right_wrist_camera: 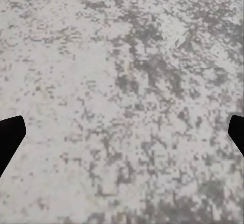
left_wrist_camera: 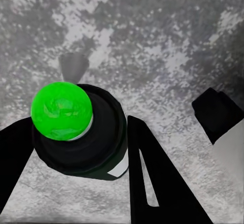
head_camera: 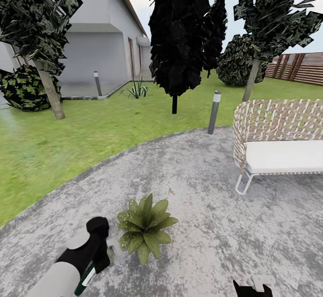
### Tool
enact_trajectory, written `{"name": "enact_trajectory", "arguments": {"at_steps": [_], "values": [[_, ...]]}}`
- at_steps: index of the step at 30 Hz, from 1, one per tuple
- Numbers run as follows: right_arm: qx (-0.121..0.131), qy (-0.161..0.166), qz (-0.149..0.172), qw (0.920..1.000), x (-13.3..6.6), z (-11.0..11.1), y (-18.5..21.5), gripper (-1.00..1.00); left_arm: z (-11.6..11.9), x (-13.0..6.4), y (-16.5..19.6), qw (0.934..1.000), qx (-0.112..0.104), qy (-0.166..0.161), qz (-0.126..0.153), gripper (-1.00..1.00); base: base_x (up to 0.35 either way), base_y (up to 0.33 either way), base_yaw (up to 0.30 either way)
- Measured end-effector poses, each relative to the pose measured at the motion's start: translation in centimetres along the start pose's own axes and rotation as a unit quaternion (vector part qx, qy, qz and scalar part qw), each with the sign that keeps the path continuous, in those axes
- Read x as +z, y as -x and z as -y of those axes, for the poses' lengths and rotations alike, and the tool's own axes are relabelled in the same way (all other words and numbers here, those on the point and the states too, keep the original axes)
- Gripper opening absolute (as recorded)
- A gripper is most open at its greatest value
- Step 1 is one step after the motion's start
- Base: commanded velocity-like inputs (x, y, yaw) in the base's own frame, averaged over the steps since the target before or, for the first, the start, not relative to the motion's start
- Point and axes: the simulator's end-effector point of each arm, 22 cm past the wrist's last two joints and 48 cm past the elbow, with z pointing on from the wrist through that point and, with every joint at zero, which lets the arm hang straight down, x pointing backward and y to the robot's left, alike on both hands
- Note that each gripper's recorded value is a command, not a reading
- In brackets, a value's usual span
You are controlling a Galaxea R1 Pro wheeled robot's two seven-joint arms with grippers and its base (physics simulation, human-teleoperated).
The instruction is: Pick up the pesticide atomizer in the garden and spray insectifuge to fully cover both potted plants in the garden.
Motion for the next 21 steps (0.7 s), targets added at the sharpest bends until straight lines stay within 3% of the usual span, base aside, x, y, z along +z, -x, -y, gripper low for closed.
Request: {"name": "enact_trajectory", "arguments": {"at_steps": [3, 13, 18, 21], "values": [[0.0, 0.0, 0.0, 1.0, 0.0, 0.0, 0.0, 1.0, -0.7, 0.1, -0.2, 0.9995, -0.03, -0.002, 0.014, -1.0, 0.0, 0.0, 0.0], [0.0, 0.0, 0.0, 1.0, 0.0, 0.0, 0.0, 1.0, 0.2, 0.2, 0.9, 0.9994, -0.025, -0.005, 0.023, -1.0, 0.0, 0.0, 0.119], [0.0, 0.0, 0.0, 1.0, 0.0, 0.0, 0.0, 1.0, 0.6, 0.1, 2.4, 0.997, -0.044, -0.018, 0.061, -1.0, 0.0, 0.0, 0.011], [0.0, 0.0, 0.0, 1.0, 0.0, 0.0, 0.0, 1.0, 1.8, 2.4, 1.3, 0.9968, -0.054, -0.005, 0.058, -1.0, 0.0, 0.0, 0.0]]}}
